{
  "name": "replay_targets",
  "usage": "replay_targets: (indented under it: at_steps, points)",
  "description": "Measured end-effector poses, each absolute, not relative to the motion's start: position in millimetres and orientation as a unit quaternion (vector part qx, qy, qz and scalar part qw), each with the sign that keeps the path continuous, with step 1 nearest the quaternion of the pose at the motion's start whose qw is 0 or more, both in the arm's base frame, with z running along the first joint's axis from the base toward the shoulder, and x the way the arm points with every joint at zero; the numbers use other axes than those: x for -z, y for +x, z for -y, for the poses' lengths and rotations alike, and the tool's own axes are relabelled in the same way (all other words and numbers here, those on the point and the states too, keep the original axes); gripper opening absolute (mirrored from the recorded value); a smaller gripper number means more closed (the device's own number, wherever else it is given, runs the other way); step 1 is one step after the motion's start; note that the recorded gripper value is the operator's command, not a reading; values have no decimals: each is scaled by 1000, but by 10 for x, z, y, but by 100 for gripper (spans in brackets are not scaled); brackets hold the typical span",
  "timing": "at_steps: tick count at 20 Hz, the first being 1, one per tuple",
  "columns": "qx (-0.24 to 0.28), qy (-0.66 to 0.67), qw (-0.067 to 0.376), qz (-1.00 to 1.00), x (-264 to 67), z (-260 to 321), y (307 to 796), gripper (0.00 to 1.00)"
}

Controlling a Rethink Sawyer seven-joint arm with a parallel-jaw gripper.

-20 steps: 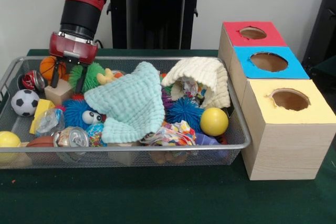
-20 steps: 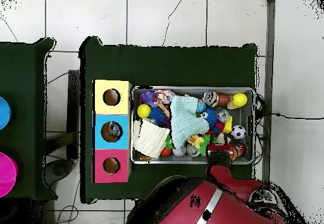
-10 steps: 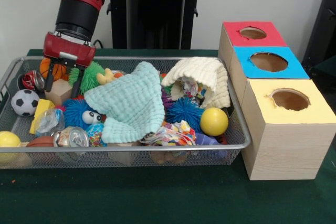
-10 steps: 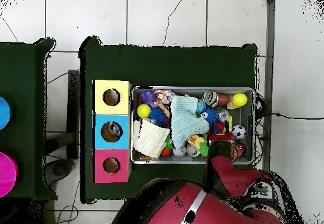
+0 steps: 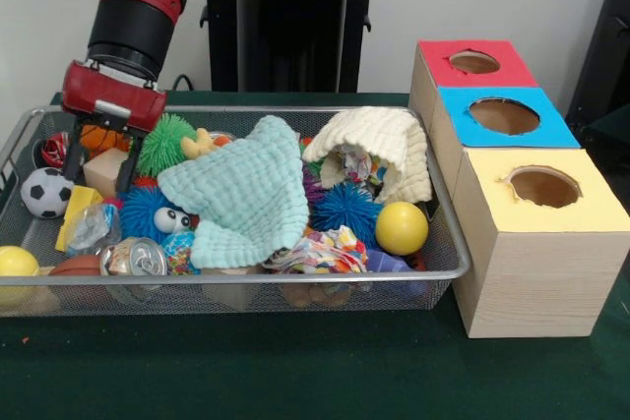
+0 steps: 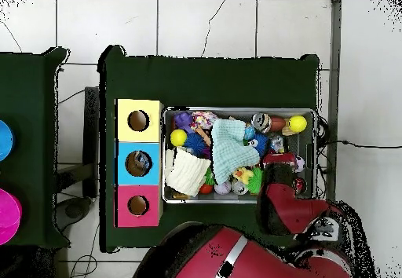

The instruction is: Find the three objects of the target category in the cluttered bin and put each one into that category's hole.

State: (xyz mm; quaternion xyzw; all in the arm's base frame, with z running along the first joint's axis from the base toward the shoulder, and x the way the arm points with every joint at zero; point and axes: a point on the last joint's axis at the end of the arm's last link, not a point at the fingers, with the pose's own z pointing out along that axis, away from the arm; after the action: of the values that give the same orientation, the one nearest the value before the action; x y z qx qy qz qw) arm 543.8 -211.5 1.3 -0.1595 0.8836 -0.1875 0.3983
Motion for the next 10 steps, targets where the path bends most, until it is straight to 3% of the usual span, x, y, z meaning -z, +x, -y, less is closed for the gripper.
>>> replay_targets:
  at_steps: [10]
  points:
    - [194, -165, 409, -876, 229, 2292, 5680, 100]
